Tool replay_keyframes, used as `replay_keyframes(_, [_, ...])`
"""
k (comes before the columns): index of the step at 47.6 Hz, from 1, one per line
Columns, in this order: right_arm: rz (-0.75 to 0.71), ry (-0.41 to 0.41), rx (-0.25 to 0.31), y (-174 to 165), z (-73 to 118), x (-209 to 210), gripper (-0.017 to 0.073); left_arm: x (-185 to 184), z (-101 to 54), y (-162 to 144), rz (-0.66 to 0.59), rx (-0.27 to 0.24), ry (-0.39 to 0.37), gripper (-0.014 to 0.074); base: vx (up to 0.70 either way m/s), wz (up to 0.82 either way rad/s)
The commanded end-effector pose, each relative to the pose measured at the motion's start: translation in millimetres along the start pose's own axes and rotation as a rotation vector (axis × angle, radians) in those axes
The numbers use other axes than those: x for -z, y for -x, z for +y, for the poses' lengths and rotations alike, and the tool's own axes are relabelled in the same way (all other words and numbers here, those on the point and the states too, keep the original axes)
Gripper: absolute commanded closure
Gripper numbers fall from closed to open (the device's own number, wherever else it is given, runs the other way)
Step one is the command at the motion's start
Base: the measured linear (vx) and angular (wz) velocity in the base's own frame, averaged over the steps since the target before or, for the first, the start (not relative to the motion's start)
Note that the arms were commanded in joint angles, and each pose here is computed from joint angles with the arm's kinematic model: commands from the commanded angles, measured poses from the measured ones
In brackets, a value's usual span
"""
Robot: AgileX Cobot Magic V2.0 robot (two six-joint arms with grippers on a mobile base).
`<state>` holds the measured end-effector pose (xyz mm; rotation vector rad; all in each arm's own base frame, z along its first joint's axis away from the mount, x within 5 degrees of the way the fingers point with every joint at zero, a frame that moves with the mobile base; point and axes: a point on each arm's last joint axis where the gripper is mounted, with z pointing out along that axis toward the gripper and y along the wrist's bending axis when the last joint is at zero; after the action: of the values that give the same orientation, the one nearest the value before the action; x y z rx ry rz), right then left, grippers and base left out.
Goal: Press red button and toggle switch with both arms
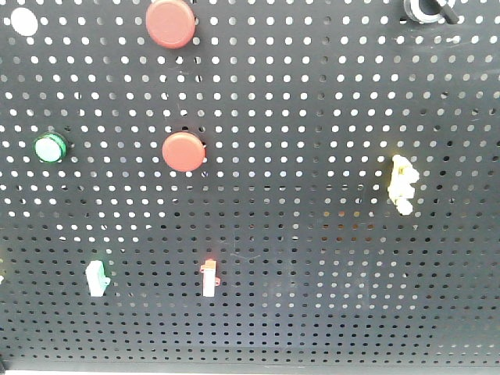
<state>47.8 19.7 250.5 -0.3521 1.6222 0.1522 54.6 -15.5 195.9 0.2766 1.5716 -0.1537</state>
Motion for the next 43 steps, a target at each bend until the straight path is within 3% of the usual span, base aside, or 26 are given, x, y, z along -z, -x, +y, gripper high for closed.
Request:
replay_keyframes(1, [-0.079,-0.037,0.002,13.9,-3.8,1.1,0.0562,0.0,0.4,-2.9,-0.066,0.008,0.012,0.0591,0.0,0.0])
replay_keyframes(20, [-0.079,-0.038,0.002,13.3,-3.9,0.8,0.0562,-0.1,0.4,-3.0,-0.065,0.008,0.012,0.0591,0.0,0.0])
replay_keyframes(26, [-0.049,-0.082,0.059,-0.1,-6.2,-3.5,0.0562,-0.1,0.4,-3.0,-0.065,0.008,0.012,0.0591,0.0,0.0])
replay_keyframes(34, [-0.007,-0.23,-0.1,-29.0,-13.4,-8.3,0.0562,-0.1,0.4,-3.0,-0.065,0.008,0.012,0.0591,0.0,0.0])
replay_keyframes(43, [-0.059,-0.37,-0.175,-60.7,-17.2,-5.6,0.0562,-0.1,0.4,-3.0,-0.065,0.008,0.012,0.0591,0.0,0.0])
